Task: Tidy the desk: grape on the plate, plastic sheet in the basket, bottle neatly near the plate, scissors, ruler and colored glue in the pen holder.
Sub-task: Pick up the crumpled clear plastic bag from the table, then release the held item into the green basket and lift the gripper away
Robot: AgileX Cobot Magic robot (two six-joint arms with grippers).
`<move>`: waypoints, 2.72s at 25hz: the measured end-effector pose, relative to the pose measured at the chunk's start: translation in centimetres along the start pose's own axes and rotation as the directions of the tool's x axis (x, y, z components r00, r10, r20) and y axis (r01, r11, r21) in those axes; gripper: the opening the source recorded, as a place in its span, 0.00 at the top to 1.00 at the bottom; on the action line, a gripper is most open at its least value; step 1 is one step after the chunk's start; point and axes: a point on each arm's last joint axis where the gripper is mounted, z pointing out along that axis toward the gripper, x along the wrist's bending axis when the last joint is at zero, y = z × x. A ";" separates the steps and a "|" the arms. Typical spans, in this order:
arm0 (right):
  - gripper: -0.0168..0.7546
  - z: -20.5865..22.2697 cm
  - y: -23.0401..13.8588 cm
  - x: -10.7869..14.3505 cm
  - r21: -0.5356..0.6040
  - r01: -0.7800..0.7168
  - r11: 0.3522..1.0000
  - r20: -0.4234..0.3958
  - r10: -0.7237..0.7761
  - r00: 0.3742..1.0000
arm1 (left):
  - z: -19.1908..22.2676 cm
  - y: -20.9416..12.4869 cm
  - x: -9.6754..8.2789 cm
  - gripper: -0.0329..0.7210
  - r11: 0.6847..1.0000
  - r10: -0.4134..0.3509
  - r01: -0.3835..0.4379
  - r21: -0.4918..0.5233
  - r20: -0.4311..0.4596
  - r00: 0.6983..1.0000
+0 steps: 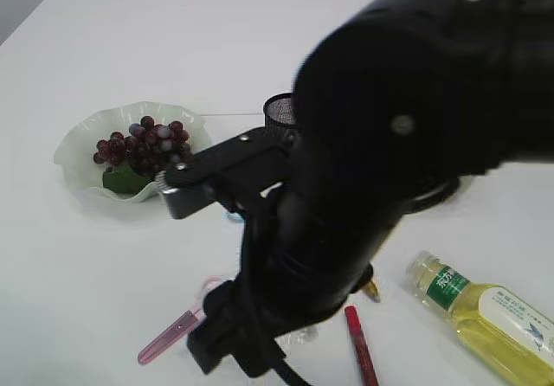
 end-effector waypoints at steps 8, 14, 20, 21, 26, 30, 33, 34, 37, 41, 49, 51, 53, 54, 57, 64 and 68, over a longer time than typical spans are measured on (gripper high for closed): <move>0.27 4.2 5.0 0.8 0.011 -0.001 1.000 0.066 0.000 0.998 | 0.2 0.0 0.0 0.28 1.000 -0.001 0.001 -0.009 0.000 1.000; 0.22 7.1 6.6 1.0 0.041 -0.001 0.999 0.101 -0.004 0.995 | 0.2 0.1 0.0 0.28 1.000 -0.001 0.001 -0.019 0.000 1.000; 0.20 9.1 6.5 0.1 0.080 -0.022 0.997 0.211 0.005 0.977 | 0.2 0.3 0.0 0.28 0.999 -0.001 0.001 -0.038 0.001 1.000; 0.20 9.4 6.5 -0.1 0.084 -0.017 0.996 0.232 -0.003 0.973 | 0.2 0.3 0.0 0.28 0.999 -0.001 0.001 -0.043 0.002 1.000; 0.25 10.5 6.4 -0.6 0.107 -0.018 0.994 0.285 -0.014 0.958 | 0.2 0.4 0.0 0.28 0.999 -0.001 0.001 -0.048 0.002 1.000; 0.47 11.1 6.1 -0.7 0.146 -0.035 0.989 0.305 -0.012 0.952 | 0.2 0.4 0.0 0.29 0.999 -0.001 0.001 -0.051 0.002 1.000; 0.68 11.3 6.0 -0.8 0.161 -0.043 0.986 0.312 -0.009 0.950 | 0.2 0.4 0.0 0.29 0.999 -0.001 0.001 -0.053 0.002 1.000; 0.74 11.3 5.9 -0.8 0.163 -0.044 0.986 0.313 -0.009 0.950 | 0.2 0.4 0.0 0.29 0.999 -0.001 0.001 -0.053 0.002 1.000; 0.92 11.3 5.9 -0.8 0.169 -0.044 0.985 0.315 -0.012 0.949 | 0.1 0.4 0.0 0.29 0.998 -0.001 0.001 -0.055 0.002 1.000; 1.00 11.0 5.8 -0.9 0.178 -0.045 0.983 0.320 -0.015 0.947 | 0.1 0.4 0.0 0.29 0.998 -0.001 0.001 -0.057 0.003 1.000; 1.00 4.3 5.6 -0.8 0.090 -0.028 0.996 0.298 0.000 0.955 | 0.1 0.5 0.0 0.29 0.998 -0.001 0.001 -0.066 0.003 1.000; 1.00 2.4 5.4 -0.8 0.057 -0.029 0.998 0.291 0.011 0.957 | 0.1 0.5 0.0 0.29 0.998 -0.001 0.001 -0.068 0.003 1.000; 1.00 0.3 5.1 -0.9 0.018 -0.027 0.999 0.292 0.020 0.956 | 0.1 0.5 0.0 0.29 0.998 -0.001 0.001 -0.068 0.003 1.000; 1.00 -0.6 5.0 -1.0 -0.001 -0.022 1.000 0.297 0.021 0.955 | 0.1 0.5 0.0 0.29 0.998 -0.001 0.001 -0.068 0.003 1.000; 1.00 -3.7 4.5 -1.6 -0.071 0.002 0.997 0.336 0.022 0.941 | 0.1 0.5 0.0 0.29 0.998 -0.001 0.001 -0.068 0.003 1.000; 1.00 -8.5 4.1 -4.5 -0.211 0.065 0.975 0.495 0.050 0.868 | 0.1 0.5 0.0 0.29 0.998 -0.001 0.001 -0.068 0.003 1.000; 1.00 -10.4 3.8 -8.2 -0.261 -0.004 0.965 0.547 0.151 0.824 | 0.1 0.5 0.0 0.29 0.998 -0.001 0.001 -0.068 0.003 1.000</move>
